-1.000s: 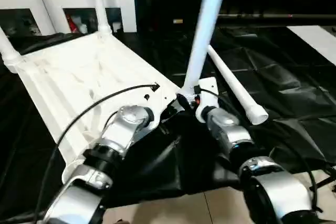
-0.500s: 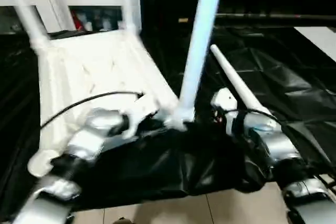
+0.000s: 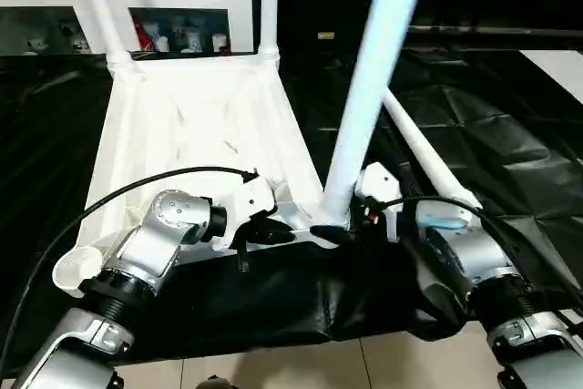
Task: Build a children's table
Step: Rotate leg to tighten
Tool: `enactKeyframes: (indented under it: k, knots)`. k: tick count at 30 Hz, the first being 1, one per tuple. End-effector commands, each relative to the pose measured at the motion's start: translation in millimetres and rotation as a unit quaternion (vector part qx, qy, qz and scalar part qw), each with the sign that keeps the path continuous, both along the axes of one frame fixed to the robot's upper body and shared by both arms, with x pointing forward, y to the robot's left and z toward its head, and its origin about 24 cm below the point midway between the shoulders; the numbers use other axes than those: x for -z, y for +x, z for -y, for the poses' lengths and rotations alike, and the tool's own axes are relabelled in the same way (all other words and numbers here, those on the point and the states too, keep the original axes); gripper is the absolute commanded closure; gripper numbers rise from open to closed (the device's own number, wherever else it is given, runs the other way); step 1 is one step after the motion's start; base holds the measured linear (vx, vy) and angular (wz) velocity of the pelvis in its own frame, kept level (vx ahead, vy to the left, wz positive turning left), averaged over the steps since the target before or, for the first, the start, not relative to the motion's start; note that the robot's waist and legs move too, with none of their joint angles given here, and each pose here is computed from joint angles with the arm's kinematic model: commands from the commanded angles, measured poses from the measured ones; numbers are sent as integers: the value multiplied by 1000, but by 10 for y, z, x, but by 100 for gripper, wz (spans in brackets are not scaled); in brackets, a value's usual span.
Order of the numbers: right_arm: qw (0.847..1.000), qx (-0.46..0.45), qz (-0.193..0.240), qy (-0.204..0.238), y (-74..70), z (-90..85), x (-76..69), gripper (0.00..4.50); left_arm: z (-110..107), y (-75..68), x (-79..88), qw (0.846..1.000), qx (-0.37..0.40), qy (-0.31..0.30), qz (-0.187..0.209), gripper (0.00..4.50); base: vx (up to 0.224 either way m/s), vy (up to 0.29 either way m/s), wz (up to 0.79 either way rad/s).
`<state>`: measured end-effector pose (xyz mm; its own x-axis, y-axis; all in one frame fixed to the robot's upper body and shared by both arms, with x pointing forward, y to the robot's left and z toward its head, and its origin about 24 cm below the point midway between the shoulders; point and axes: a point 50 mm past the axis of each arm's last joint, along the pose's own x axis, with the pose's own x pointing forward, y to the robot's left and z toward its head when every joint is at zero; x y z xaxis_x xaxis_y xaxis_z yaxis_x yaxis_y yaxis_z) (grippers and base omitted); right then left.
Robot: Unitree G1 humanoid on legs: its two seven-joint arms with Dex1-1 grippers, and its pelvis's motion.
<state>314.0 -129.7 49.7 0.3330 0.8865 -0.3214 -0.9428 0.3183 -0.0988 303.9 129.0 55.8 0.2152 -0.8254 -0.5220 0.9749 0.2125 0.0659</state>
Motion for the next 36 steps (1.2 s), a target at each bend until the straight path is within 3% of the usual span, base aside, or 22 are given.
enactKeyframes:
  k: [1, 8, 15, 17, 19, 20, 23, 24, 27, 28, 33, 34, 36]
  knots:
    - [1000, 0, -2, 4, -4, 13, -3, 91, 24, -29, -11, 1000, 13, -4, -2, 450, 0, 0, 0]
    - [1000, 1, -6, 9, -17, 11, 21, 159, 5, -26, -2, 1000, 13, 0, -5, 450, 0, 0, 0]
    - [999, 30, -14, 15, -5, 26, 89, 178, -9, -25, 8, 1000, 6, 2, -8, 450, 0, 0, 0]
    - [994, 105, -28, 31, 87, 55, 139, 178, -39, 107, 39, 997, -72, 15, 19, 450, 0, 0, 0]
    - [976, 211, -39, 48, 205, 67, 193, 178, -57, 240, 49, 988, -152, 17, 35, 450, 0, 0, 0]
    - [954, 289, -50, 60, 278, 74, 235, 178, -53, 310, 53, 979, -199, 18, 42, 450, 0, 0, 0]
    - [926, 367, -62, 64, 332, 81, 288, 178, -25, 368, 60, 968, -247, 11, 42, 450, 0, 0, 0]
    - [904, 417, -70, 60, 356, 61, 335, 178, 26, 408, 60, 959, -278, 5, 44, 450, 0, 0, 0]
    - [873, 477, -87, 45, 376, -59, 408, 178, 176, 455, 61, 945, -322, -9, 49, 450, 0, 0, 0]
    - [868, 486, -86, 45, 394, -179, 400, 178, 298, 440, 70, 946, -319, -13, 51, 450, 0, 0, 0]
    - [877, 468, -86, 70, 423, -312, 345, 178, 400, 392, 94, 956, -289, -14, 54, 450, 0, 0, 0]
    - [878, 465, -88, 74, 425, -323, 341, 123, 402, 388, 95, 956, -287, -13, 55, 450, 0, 0, 0]
    - [881, 457, -85, 92, 438, -336, 304, 109, 400, 377, 99, 957, -283, -13, 56, 450, 0, 0, 0]
